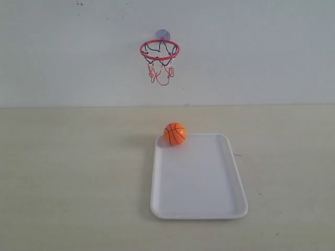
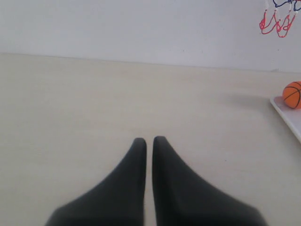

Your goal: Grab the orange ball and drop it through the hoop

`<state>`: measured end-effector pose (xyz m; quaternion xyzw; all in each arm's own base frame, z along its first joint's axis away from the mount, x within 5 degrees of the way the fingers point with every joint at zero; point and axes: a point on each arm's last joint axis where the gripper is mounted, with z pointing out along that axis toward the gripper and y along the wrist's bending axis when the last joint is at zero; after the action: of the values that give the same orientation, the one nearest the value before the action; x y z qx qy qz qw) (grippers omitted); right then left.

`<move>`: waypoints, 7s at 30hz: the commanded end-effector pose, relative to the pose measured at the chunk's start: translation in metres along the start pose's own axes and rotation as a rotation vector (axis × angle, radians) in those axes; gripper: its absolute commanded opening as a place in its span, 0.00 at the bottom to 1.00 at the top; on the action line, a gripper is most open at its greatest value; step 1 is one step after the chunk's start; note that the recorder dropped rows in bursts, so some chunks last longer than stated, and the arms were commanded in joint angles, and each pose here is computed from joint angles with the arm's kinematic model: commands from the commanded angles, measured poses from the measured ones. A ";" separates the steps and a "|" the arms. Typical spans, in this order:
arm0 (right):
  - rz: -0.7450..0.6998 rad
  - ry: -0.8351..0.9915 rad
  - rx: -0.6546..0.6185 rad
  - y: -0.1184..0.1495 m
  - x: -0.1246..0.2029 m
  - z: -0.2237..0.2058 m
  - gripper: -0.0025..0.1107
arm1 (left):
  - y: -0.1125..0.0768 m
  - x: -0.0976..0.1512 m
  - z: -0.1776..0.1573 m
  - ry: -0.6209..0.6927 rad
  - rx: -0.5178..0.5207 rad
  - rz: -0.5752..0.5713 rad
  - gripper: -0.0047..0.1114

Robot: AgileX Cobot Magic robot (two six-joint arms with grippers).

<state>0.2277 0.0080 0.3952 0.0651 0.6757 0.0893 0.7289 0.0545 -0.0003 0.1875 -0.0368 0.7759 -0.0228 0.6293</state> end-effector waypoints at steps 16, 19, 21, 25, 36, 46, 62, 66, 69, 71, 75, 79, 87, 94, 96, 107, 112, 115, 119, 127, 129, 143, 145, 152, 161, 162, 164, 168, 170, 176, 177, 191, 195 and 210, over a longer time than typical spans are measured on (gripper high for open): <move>-0.389 0.624 -0.364 0.094 0.142 0.057 0.02 | 0.000 0.000 0.000 -0.006 -0.002 -0.011 0.08; -0.475 0.838 -0.441 0.122 0.169 0.064 0.02 | 0.000 0.000 0.000 -0.006 -0.002 -0.011 0.08; -0.471 0.962 -0.435 0.134 0.180 0.077 0.02 | 0.000 0.000 0.000 -0.006 -0.002 -0.011 0.08; -0.421 1.197 -0.349 0.145 0.201 0.110 0.02 | 0.000 0.000 0.000 -0.006 -0.002 -0.011 0.08; -0.401 1.350 -0.368 0.186 0.201 0.178 0.02 | 0.000 0.000 0.000 -0.006 -0.002 -0.011 0.08; -0.265 1.255 -0.252 0.175 0.201 0.214 0.02 | 0.000 0.000 0.000 -0.006 -0.002 -0.011 0.08; 0.110 1.311 -0.528 0.122 0.229 0.246 0.02 | 0.000 0.000 0.000 -0.006 -0.002 -0.011 0.08; -0.006 1.257 -0.462 0.135 0.238 0.247 0.09 | 0.000 0.000 0.000 -0.006 -0.002 -0.011 0.08; -0.111 1.230 -0.443 0.141 0.241 0.246 0.32 | 0.000 0.000 0.000 -0.006 -0.002 -0.011 0.08; -0.126 1.219 -0.414 0.144 0.242 0.246 0.56 | 0.000 0.000 0.000 -0.006 -0.002 -0.011 0.08; -0.106 1.201 -0.379 0.154 0.244 0.245 0.69 | 0.000 0.000 0.000 -0.006 -0.002 -0.011 0.08; -0.108 1.192 -0.378 0.160 0.251 0.244 0.67 | 0.000 0.000 0.000 -0.006 -0.002 -0.011 0.08; -0.083 1.259 -0.336 0.155 0.289 0.246 0.67 | 0.000 0.000 0.000 -0.006 -0.002 -0.011 0.08; -0.078 1.230 -0.337 0.162 0.310 0.247 0.67 | 0.000 0.000 0.000 -0.006 -0.002 -0.011 0.08; -0.065 1.209 -0.334 0.164 0.310 0.248 0.67 | 0.000 0.000 0.000 -0.006 -0.002 -0.011 0.08; -0.041 1.225 -0.293 0.162 0.312 0.248 0.26 | 0.000 0.000 0.000 -0.006 -0.002 -0.011 0.08; -0.033 1.244 -0.288 0.162 0.308 0.246 0.02 | 0.000 0.000 0.000 -0.006 -0.002 -0.011 0.08; -0.048 1.247 -0.303 0.164 0.300 0.245 0.02 | 0.000 0.000 0.000 -0.006 -0.002 -0.011 0.08; -0.107 1.192 -0.358 0.167 0.273 0.245 0.02 | 0.000 0.000 0.000 -0.006 -0.002 -0.011 0.08; -0.243 1.095 -0.456 0.171 0.203 0.235 0.02 | 0.000 0.000 0.000 -0.006 -0.002 -0.011 0.08; -0.277 1.112 -0.456 0.163 0.189 0.232 0.02 | 0.000 0.000 0.000 -0.006 -0.002 -0.011 0.08; -0.045 1.008 -0.455 0.096 0.128 0.248 0.02 | 0.000 0.000 0.000 -0.006 -0.002 -0.011 0.08; 0.017 0.921 -0.571 0.103 0.123 0.252 0.02 | 0.000 0.000 0.000 -0.006 -0.002 -0.011 0.08; 0.202 0.613 -0.778 0.118 0.116 0.269 0.02 | 0.000 0.000 0.000 -0.006 -0.002 -0.011 0.08; 0.291 0.441 -0.747 0.110 0.155 0.297 0.02 | 0.000 0.000 0.000 -0.006 -0.002 -0.011 0.08; 0.299 0.432 -0.764 0.112 0.159 0.300 0.02 | 0.000 0.000 0.000 -0.006 -0.002 -0.011 0.08; 0.288 0.414 -0.777 0.120 0.161 0.302 0.02 | 0.000 0.000 0.000 -0.006 -0.002 -0.011 0.08; 0.223 0.341 -0.776 0.141 0.161 0.308 0.02 | 0.000 0.000 0.000 -0.006 -0.002 -0.011 0.08; 0.210 0.309 -0.777 0.148 0.162 0.311 0.02 | 0.000 0.000 0.000 -0.006 -0.002 -0.011 0.08; 0.216 0.323 -0.772 0.155 0.188 0.316 0.02 | 0.000 0.000 0.000 -0.006 -0.002 -0.011 0.08; 0.216 0.324 -0.768 0.155 0.189 0.317 0.02 | 0.000 0.000 0.000 -0.006 -0.002 -0.011 0.08; 0.251 0.299 -0.665 0.170 0.195 0.318 0.02 | 0.000 0.000 0.000 -0.006 -0.002 -0.011 0.08; 0.224 0.302 -0.670 0.170 0.196 0.318 0.02 | 0.000 0.000 0.000 -0.006 -0.002 -0.011 0.08; 0.317 0.339 -0.622 0.167 0.197 0.319 0.64 | 0.000 0.000 0.000 -0.006 -0.002 -0.011 0.08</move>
<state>0.5536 0.2230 0.2586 -0.0859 0.7114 0.4008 0.5709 0.0545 -0.0003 0.1875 -0.0368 0.7759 -0.0228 0.6293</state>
